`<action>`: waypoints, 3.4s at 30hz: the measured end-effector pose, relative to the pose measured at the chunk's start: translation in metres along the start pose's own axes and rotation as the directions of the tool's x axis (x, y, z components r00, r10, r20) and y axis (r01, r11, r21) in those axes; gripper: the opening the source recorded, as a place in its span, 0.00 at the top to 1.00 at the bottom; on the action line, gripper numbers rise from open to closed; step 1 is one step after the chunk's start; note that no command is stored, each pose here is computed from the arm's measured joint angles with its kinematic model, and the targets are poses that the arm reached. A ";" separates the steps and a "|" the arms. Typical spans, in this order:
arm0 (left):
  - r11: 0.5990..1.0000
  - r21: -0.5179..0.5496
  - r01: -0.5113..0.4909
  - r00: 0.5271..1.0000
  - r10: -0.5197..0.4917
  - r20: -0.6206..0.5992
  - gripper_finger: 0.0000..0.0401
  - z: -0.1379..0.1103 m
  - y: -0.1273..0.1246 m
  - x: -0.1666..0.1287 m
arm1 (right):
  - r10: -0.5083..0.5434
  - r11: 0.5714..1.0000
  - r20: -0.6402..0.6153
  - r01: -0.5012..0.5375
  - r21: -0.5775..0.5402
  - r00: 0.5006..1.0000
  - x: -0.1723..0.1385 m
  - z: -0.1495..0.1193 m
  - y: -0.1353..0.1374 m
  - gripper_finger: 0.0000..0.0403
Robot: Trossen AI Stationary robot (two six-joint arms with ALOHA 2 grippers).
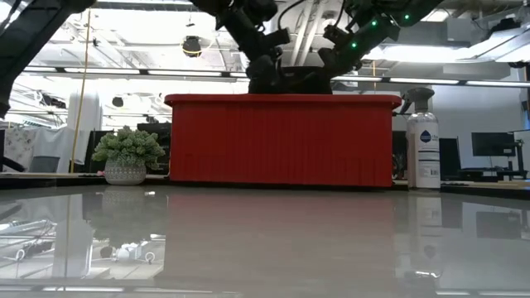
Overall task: Fold Laundry from Bin
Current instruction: Fold the black pants
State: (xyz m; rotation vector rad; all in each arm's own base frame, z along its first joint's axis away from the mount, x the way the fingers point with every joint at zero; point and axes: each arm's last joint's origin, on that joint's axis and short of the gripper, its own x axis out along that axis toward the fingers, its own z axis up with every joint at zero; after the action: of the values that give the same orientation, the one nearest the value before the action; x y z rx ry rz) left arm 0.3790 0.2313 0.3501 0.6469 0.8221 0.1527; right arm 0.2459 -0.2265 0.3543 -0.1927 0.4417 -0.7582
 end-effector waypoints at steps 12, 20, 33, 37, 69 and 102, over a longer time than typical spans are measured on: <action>0.995 0.006 0.104 0.995 -0.104 -0.004 0.55 -0.012 -0.001 -0.001 | -0.003 1.000 0.020 0.003 -0.005 1.000 0.000 0.002 0.000 0.92; 0.992 0.054 0.110 0.992 -0.107 -0.061 0.63 -0.014 -0.007 0.014 | 0.003 1.000 0.022 -0.003 -0.005 1.000 0.000 0.002 0.000 0.92; 0.987 0.153 0.048 0.976 -0.013 -0.218 0.99 -0.016 -0.012 0.026 | 0.007 1.000 0.023 -0.007 -0.005 1.000 0.000 0.002 0.001 0.92; 0.986 0.164 -0.029 0.974 0.065 -0.217 1.00 -0.006 0.000 0.014 | -0.005 1.000 0.026 0.005 -0.017 1.000 0.000 0.003 0.000 0.92; 0.731 -0.013 -0.683 0.720 0.676 0.155 1.00 0.091 0.044 -0.183 | -0.075 0.987 0.319 0.115 -0.109 0.945 -0.105 0.140 -0.044 0.92; 0.860 -0.420 0.290 0.715 0.097 0.693 1.00 0.126 -0.077 -0.340 | 0.705 0.675 0.129 -0.605 -0.422 0.697 -0.256 0.167 0.089 0.92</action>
State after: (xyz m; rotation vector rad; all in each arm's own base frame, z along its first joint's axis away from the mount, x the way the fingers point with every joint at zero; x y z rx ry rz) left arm 0.2291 -0.0148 0.5829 0.1127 0.0478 0.0083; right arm 0.2129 0.0185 0.5557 -0.4415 0.3313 0.0929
